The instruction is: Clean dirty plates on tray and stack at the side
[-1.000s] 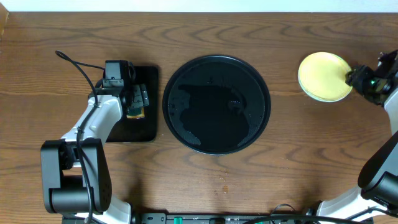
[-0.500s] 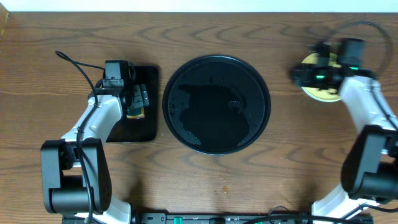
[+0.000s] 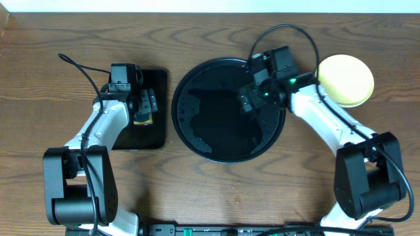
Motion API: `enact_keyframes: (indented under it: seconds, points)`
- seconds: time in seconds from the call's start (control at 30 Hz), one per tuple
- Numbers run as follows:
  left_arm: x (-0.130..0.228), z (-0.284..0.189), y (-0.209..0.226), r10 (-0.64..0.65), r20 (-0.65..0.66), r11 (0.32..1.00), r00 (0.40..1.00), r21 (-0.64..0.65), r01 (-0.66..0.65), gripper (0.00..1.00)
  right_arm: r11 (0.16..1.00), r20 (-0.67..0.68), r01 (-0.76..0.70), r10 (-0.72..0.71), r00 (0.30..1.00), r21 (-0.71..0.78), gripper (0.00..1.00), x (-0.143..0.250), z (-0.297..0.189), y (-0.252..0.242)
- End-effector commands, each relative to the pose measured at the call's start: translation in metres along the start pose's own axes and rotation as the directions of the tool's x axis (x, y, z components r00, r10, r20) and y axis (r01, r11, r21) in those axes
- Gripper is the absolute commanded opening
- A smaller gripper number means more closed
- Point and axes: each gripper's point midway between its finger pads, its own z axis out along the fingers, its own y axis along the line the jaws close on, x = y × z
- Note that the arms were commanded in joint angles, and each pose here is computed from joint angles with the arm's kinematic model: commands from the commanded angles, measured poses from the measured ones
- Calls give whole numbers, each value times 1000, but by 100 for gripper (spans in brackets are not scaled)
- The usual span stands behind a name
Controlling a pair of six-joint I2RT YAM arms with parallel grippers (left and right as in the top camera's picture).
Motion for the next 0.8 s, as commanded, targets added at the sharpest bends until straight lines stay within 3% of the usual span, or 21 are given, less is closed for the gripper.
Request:
enact_keyframes:
  seconds: [0.0, 0.5, 0.6, 0.77]
  points:
    - [-4, -3, 3, -10, 14, 1000, 1000, -11, 10, 89, 998, -9, 58, -58, 998, -8, 99, 1, 3, 20]
    - [-4, -3, 3, -10, 14, 1000, 1000, -11, 10, 89, 997, -1, 72, -72, 997, -30, 99, -1, -1, 32]
    - [-4, -3, 3, -10, 14, 1000, 1000, -11, 10, 89, 994, 42, 108, -108, 993, -2, 99, -9, -25, 32]
    - [-4, -3, 3, -10, 14, 1000, 1000, -11, 10, 90, 960, 200, 134, -186, 962, 245, 99, -35, -115, 6]
